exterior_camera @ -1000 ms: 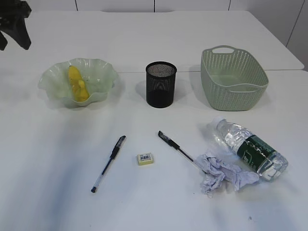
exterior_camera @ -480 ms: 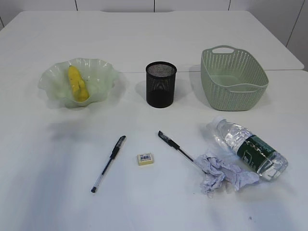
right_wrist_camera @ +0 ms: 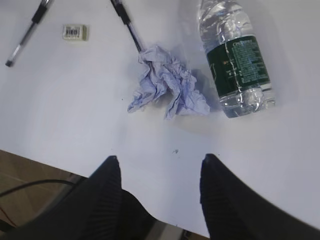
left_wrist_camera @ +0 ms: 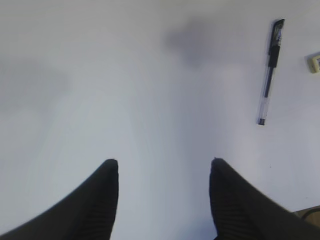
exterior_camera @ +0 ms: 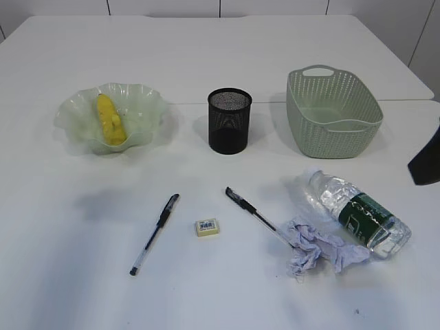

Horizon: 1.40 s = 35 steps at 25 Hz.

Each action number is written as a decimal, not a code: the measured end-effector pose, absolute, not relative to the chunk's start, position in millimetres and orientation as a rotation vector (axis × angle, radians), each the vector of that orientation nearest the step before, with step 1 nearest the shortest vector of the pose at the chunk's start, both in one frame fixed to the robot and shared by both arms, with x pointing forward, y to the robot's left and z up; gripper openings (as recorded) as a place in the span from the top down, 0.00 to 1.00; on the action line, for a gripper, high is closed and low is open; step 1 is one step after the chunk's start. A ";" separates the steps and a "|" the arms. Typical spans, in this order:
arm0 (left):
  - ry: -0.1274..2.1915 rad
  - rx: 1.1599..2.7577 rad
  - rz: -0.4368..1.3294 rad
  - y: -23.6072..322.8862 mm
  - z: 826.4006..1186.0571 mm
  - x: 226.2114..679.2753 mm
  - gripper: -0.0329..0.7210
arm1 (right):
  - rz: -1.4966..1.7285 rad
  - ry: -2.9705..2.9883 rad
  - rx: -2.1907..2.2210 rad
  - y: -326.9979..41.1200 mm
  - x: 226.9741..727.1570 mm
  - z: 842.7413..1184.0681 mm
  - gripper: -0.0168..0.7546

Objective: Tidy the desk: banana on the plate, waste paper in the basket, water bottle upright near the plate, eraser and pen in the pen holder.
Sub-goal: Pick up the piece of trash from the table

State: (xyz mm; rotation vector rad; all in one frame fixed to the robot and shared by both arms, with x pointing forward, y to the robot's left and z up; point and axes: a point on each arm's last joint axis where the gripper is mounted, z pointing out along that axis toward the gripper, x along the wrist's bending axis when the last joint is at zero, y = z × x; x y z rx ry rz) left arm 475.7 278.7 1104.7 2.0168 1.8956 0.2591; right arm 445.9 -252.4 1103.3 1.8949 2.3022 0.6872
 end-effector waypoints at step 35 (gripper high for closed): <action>1.908 2.038 0.182 275.0 1102.8 471.2 0.42 | 0.103 2.681 1.492 -148.3 548.1 951.1 0.32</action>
